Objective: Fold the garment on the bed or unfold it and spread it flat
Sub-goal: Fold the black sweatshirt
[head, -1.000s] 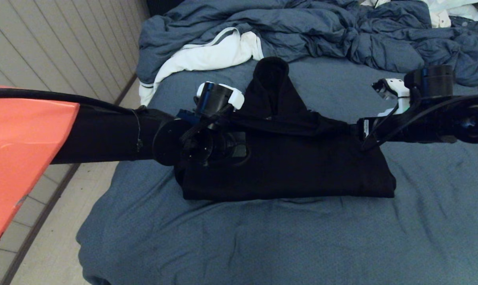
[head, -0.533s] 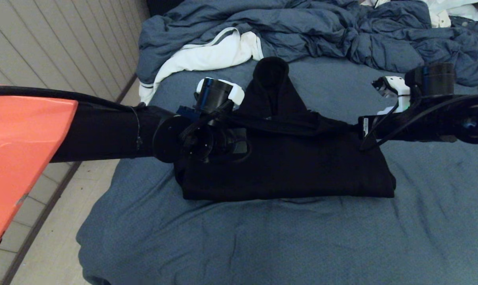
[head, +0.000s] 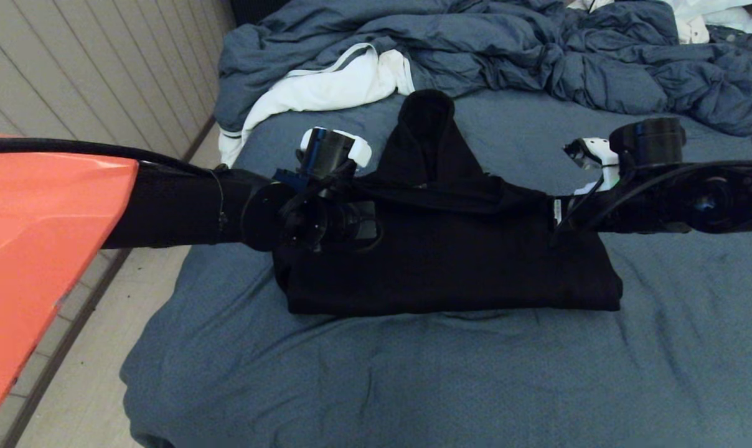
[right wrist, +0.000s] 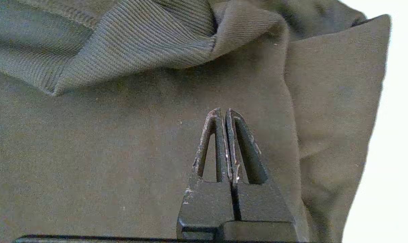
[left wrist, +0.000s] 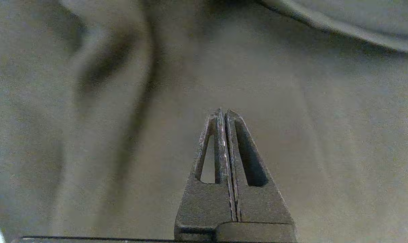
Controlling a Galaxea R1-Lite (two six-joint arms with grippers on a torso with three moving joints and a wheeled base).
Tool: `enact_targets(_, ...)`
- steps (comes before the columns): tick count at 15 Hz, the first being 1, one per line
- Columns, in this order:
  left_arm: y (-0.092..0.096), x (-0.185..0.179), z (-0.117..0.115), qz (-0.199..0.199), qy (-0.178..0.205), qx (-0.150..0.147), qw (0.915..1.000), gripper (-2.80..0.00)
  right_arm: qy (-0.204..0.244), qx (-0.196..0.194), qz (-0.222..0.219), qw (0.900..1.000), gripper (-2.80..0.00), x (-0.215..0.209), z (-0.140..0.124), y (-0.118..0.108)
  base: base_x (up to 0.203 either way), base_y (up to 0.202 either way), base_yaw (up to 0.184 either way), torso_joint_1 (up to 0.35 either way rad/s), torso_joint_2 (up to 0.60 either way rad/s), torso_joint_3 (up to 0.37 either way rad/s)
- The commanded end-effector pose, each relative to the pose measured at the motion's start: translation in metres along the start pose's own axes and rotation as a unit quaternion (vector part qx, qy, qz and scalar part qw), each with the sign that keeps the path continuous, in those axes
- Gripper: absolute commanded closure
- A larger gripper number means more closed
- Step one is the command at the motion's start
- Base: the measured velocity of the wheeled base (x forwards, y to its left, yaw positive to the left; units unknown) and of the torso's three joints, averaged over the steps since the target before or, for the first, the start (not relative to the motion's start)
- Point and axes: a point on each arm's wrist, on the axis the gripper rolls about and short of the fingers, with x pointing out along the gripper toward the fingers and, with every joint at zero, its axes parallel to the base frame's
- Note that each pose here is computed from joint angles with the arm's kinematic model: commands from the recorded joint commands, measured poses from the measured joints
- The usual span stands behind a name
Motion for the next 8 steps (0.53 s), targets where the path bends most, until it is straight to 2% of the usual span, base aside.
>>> enact_targets(1,0.005,0.009,0.000,0.010,0.001,-0.004,0.9999,0.00,0.013,-0.002,0.004,1.000,0.00,0.017,-0.005,0.004,0.000,0.000,0.000,0.000,0.00,0.000)
enact_targets(3,0.011,0.019,0.007,0.014,-0.019,-0.014,0.9996,0.00,-0.007,-0.002,-0.011,1.000,0.00,0.038,-0.006,0.004,0.000,0.000,0.000,0.000,0.00,0.000)
enact_targets(6,0.027,0.025,0.016,0.028,-0.037,-0.023,0.9986,0.00,-0.080,0.002,-0.071,0.994,0.00,0.073,-0.005,0.009,0.000,0.000,0.000,0.000,0.00,0.000)
enact_targets(8,0.041,0.026,0.027,0.040,-0.052,-0.033,0.9973,0.00,-0.108,0.005,-0.085,0.990,0.00,0.082,0.002,0.011,0.000,0.000,0.000,0.000,0.00,0.000)
